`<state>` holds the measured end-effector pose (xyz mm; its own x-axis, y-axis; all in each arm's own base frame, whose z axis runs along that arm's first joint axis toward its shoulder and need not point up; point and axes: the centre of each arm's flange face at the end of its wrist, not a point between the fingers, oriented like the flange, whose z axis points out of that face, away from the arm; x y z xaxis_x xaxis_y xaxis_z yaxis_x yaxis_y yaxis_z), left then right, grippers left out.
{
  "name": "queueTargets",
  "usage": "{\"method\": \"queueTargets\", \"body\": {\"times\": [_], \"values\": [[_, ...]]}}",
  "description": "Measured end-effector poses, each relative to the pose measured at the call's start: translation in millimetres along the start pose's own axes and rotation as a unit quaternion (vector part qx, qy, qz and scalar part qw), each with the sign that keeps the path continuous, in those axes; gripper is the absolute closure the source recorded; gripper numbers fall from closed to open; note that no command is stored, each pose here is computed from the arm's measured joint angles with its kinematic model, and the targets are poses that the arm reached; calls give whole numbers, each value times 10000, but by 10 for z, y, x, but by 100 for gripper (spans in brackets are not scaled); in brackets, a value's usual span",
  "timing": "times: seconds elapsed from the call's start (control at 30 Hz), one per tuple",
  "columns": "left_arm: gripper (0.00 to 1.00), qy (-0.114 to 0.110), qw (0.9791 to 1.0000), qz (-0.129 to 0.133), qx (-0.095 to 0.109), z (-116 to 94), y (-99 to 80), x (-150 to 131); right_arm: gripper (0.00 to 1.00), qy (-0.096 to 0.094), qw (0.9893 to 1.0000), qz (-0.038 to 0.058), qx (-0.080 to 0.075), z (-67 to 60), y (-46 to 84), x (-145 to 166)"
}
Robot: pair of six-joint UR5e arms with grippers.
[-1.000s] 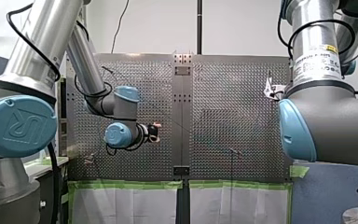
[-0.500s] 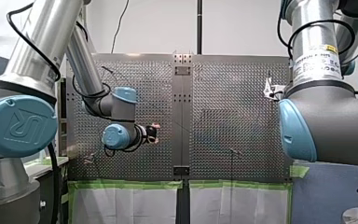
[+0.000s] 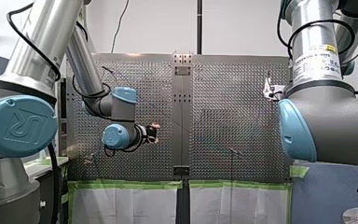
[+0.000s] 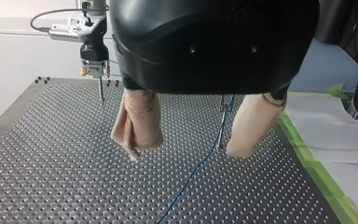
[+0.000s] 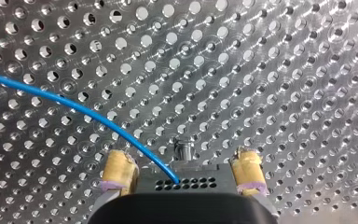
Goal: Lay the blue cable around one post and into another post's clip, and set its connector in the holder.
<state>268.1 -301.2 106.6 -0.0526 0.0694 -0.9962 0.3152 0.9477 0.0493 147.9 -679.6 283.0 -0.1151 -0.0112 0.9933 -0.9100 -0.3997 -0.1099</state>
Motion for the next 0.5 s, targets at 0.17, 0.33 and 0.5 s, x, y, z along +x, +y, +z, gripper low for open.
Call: {"method": "queueTargets", "body": {"times": [0.17,0.33,0.5], "values": [[0,0,10000,-2,-13,6,11,0,0,4,10000,-16,13,1,-2,1],[0,4,10000,-5,-29,12,22,1,0,11,10000,-22,35,3,-4,4],[0,-2,10000,-37,-40,16,27,-1,0,18,10000,-26,37,4,0,5]]}}
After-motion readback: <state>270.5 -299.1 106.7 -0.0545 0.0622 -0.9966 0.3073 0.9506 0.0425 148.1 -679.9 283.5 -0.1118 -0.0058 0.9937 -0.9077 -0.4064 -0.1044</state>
